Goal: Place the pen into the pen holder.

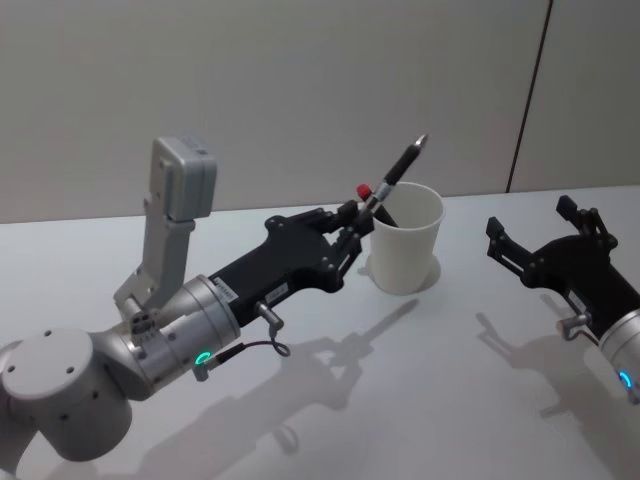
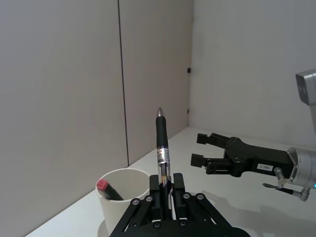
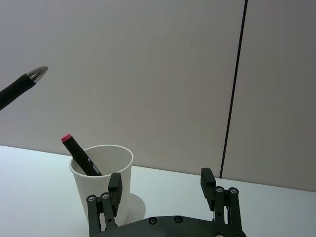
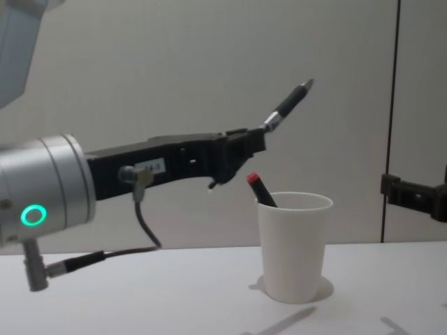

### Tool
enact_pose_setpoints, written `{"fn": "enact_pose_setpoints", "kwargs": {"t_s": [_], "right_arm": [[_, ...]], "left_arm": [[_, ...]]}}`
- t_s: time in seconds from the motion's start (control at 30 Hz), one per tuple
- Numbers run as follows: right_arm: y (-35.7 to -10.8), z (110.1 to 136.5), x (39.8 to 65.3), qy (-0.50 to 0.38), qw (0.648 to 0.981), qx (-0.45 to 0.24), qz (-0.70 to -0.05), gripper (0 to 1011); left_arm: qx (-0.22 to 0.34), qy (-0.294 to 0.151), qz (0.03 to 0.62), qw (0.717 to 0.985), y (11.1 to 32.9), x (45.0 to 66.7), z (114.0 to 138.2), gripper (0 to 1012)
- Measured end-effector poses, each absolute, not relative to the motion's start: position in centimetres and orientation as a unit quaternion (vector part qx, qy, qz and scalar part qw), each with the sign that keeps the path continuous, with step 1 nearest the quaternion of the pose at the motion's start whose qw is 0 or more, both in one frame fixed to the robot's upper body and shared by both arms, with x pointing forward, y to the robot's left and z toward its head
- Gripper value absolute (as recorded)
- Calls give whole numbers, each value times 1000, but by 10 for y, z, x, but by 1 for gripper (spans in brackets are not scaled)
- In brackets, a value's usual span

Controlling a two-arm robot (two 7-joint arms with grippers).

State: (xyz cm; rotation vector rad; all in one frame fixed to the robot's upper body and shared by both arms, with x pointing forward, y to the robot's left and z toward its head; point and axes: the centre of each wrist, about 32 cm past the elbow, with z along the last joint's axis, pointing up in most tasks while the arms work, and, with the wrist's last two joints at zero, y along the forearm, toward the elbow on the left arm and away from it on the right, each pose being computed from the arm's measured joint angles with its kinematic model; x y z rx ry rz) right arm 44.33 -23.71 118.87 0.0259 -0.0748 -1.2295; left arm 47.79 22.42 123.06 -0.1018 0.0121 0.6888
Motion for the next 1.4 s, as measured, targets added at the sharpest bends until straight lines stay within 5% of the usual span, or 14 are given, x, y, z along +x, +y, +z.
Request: {"fn": "enact_pose_setpoints", "kwargs": {"t_s": [0.8, 1.4], "right_arm": [[-238, 1189, 443, -32, 818, 14, -574, 1002], [-251, 1194, 428, 42, 851, 67, -519, 1002]], "left_arm": [[-52, -7, 309, 950, 211, 481, 1234, 160], [-52, -8, 306, 951, 209, 482, 1234, 160]]}}
